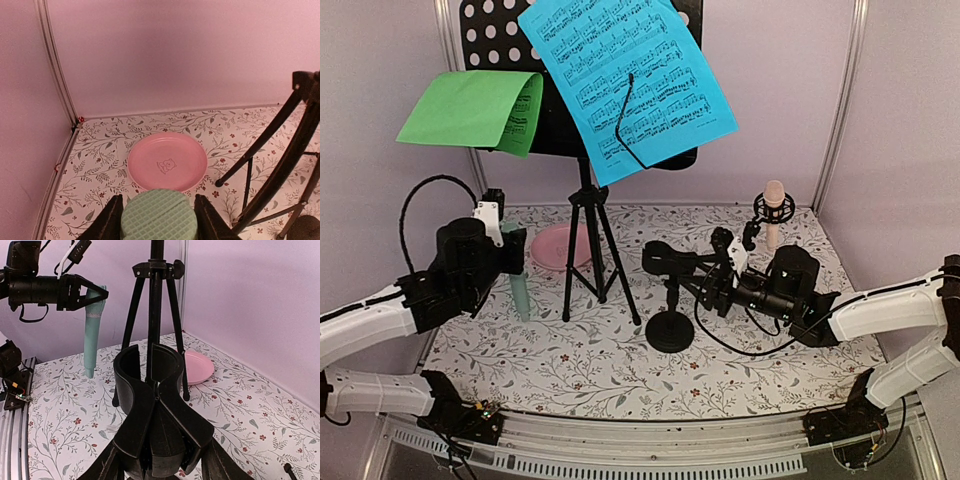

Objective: Pack up the instrument practice props

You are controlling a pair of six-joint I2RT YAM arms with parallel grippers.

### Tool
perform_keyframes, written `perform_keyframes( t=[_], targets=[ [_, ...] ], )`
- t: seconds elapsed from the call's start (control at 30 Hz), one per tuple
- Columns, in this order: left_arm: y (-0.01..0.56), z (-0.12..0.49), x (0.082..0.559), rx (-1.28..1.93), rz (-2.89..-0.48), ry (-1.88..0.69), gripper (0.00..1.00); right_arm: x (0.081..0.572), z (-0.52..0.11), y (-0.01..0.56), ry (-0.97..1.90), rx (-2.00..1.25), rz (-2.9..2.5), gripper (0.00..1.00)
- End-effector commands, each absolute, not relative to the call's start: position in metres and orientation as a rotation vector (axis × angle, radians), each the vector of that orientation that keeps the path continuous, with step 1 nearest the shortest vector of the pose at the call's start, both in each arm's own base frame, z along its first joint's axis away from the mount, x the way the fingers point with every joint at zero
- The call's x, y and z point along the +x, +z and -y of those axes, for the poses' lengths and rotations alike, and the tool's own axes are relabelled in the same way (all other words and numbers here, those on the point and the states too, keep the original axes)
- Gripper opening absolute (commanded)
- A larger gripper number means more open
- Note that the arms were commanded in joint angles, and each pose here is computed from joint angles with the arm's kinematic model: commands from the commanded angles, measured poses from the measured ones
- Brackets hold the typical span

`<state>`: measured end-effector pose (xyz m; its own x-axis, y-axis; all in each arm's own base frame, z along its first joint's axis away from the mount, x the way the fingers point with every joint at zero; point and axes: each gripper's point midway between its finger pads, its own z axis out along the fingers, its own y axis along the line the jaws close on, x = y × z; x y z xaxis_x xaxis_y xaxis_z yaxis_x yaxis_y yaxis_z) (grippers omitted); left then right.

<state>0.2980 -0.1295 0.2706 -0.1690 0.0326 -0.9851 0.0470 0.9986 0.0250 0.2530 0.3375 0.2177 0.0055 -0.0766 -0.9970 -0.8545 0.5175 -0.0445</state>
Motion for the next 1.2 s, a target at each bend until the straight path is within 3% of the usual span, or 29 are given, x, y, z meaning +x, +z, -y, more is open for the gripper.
perform_keyframes(
  t=[0.0, 0.17, 0.37, 0.63, 0.77, 0.87, 0.97, 1.17],
  targets=[
    [0.230, 0.131, 0.331, 0.062, -1.914, -0.095, 0.27, 0.278, -0.316, 0.205, 0.606, -0.750, -1.548, 0.00],
    [0.174, 0.129, 0.360, 0.051, -2.110, -0.127, 0.25, 0.285, -0.317, 0.198, 0.589, -0.733, -1.585, 0.01],
    [0.137, 0.119, 0.377, 0.006, -2.230, -0.111, 0.30, 0.285, -0.320, 0.197, 0.593, -0.744, -1.601, 0.28],
    [0.086, 0.103, 0.392, -0.057, -2.352, -0.056, 0.29, 0.282, -0.324, 0.200, 0.621, -0.765, -1.594, 0.50],
    [0.058, 0.102, 0.396, -0.068, -2.408, -0.039, 0.29, 0.280, -0.326, 0.200, 0.633, -0.777, -1.597, 0.67],
    [0.041, 0.101, 0.398, -0.079, -2.447, -0.024, 0.30, 0.279, -0.327, 0.201, 0.641, -0.782, -1.596, 0.72],
    [0.034, 0.098, 0.398, -0.094, -2.455, 0.001, 0.36, 0.279, -0.328, 0.201, 0.647, -0.787, -1.596, 0.74],
    [0.035, 0.094, 0.399, -0.097, -2.449, 0.030, 0.67, 0.278, -0.329, 0.200, 0.650, -0.792, -1.599, 0.77]
  ],
)
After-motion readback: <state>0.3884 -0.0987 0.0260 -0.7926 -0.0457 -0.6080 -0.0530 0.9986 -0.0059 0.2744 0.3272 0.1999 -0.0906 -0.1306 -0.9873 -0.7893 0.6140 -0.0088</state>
